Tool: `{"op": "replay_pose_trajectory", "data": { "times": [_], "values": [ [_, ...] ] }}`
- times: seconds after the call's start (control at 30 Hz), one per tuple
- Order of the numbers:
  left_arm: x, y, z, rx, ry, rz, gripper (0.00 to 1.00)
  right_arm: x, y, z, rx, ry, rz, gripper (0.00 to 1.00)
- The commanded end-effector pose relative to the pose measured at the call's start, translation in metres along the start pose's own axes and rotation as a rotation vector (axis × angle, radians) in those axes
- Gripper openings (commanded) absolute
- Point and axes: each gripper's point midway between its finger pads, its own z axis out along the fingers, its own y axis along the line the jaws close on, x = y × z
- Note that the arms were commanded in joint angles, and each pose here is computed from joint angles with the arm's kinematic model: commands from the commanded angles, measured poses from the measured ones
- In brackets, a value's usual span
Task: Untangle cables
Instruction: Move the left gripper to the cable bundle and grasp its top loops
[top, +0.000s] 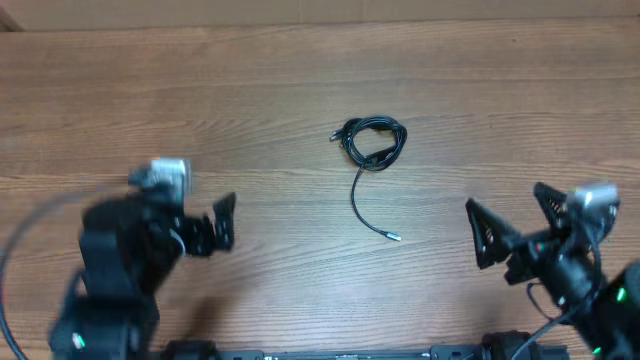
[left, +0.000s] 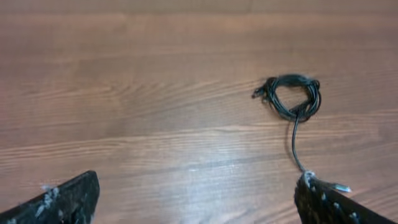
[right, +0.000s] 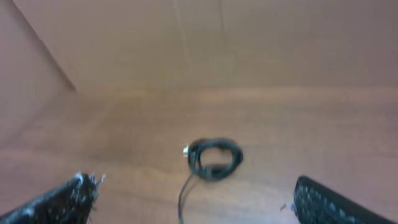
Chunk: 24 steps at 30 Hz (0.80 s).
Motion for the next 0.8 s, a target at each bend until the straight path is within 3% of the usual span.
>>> {"op": "replay_pose_trajectory", "data": {
  "times": [0.0, 0.17, 0.27, 0.4, 0.53, 0.63, 0.7, 0.77],
  "values": [
    [-0.04, -0.003, 0.0, -0.014, 0.029, 0.033, 1.0, -0.016, 0.001, 0.009, -0.002, 0.104, -0.01, 1.0],
    [-0.08, -0.021, 0.021, -0.028, 0.088, 0.122, 1.0, -0.013, -0.006, 0.03, 0.019, 0.341, 0.044, 1.0],
    [-0.091, -0.06, 0.046, 0.06, 0.125, 0.261, 1.0, -0.005, -0.012, 0.044, 0.024, 0.474, 0.056, 1.0],
    [-0.075, -0.142, 0.089, 0.317, 0.197, 0.335, 0.99, 0.02, -0.026, 0.074, 0.042, 0.648, 0.112, 1.0],
    [-0.032, -0.193, 0.114, 0.51, 0.356, 0.35, 1.0, 0.037, -0.034, 0.098, 0.033, 0.744, 0.153, 1.0],
    [-0.008, -0.204, 0.149, 0.514, 0.437, 0.355, 1.0, 0.052, -0.037, 0.111, 0.023, 0.821, 0.189, 1.0],
    [0.007, -0.197, 0.176, 0.428, 0.503, 0.266, 0.82, 0.06, -0.04, 0.117, 0.026, 0.86, 0.202, 1.0],
    [0.022, -0.173, 0.212, 0.208, 0.567, 0.047, 0.71, 0.066, -0.044, 0.124, 0.03, 0.887, 0.214, 1.0]
  ]
}}
